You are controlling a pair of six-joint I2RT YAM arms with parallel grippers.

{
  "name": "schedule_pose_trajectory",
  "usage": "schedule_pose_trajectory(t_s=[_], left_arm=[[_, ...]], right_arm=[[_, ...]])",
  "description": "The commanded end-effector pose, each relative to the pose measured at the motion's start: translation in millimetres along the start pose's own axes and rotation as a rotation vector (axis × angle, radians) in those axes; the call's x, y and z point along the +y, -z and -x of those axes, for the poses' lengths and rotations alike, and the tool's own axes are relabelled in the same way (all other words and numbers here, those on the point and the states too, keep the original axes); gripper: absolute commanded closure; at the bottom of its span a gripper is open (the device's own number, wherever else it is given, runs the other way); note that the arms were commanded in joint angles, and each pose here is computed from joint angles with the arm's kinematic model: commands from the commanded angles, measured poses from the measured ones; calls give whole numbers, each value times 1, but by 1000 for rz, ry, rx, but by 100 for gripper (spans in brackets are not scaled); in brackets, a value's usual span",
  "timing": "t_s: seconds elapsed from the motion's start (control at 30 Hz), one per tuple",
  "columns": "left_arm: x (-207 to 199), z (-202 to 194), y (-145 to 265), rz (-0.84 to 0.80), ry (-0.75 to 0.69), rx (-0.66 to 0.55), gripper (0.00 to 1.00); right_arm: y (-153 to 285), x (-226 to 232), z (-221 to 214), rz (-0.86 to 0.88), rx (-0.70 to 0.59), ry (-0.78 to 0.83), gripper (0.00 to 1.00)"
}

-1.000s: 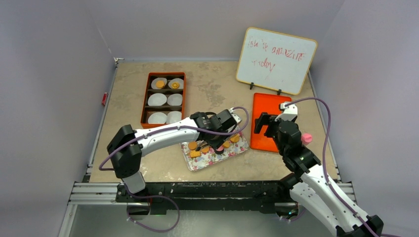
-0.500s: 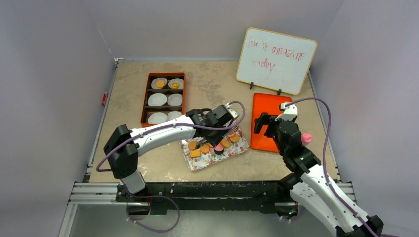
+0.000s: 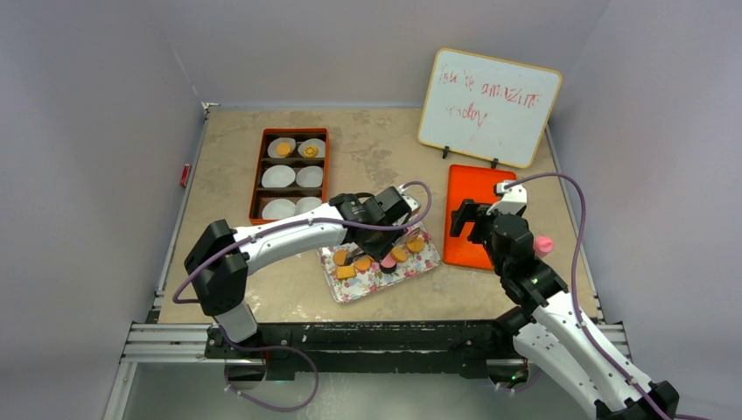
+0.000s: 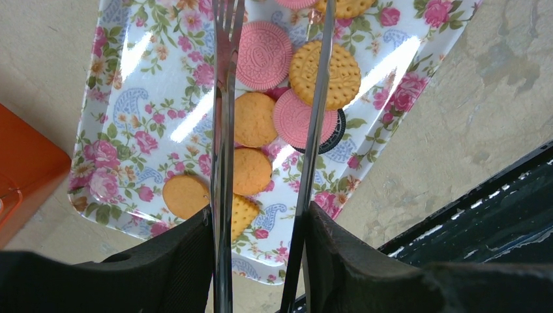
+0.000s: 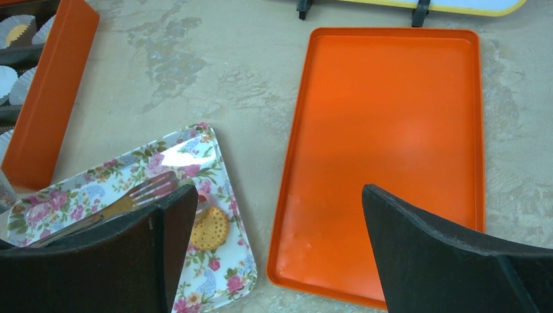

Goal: Pack the cookies

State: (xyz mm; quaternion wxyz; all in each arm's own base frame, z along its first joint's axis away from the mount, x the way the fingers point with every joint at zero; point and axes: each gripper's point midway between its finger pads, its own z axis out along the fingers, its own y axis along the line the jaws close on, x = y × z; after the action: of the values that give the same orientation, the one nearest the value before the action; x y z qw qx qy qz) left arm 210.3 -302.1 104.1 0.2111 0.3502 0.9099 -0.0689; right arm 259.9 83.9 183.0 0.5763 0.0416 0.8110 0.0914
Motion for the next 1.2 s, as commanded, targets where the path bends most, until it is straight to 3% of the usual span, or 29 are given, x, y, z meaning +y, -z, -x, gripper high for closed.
schedule_pose_trajectory(t_s=[0.0, 0.57, 1.17], left_arm=[[-1, 2, -4, -19, 44, -6, 55], [-6, -3, -11, -42, 50, 25, 60], [30, 20, 37, 78, 79, -95, 67]], right_arm=[[1, 5, 14, 12, -36, -19, 1], [2, 4, 14, 10, -38, -20, 1], [3, 4, 14, 11, -41, -21, 1]])
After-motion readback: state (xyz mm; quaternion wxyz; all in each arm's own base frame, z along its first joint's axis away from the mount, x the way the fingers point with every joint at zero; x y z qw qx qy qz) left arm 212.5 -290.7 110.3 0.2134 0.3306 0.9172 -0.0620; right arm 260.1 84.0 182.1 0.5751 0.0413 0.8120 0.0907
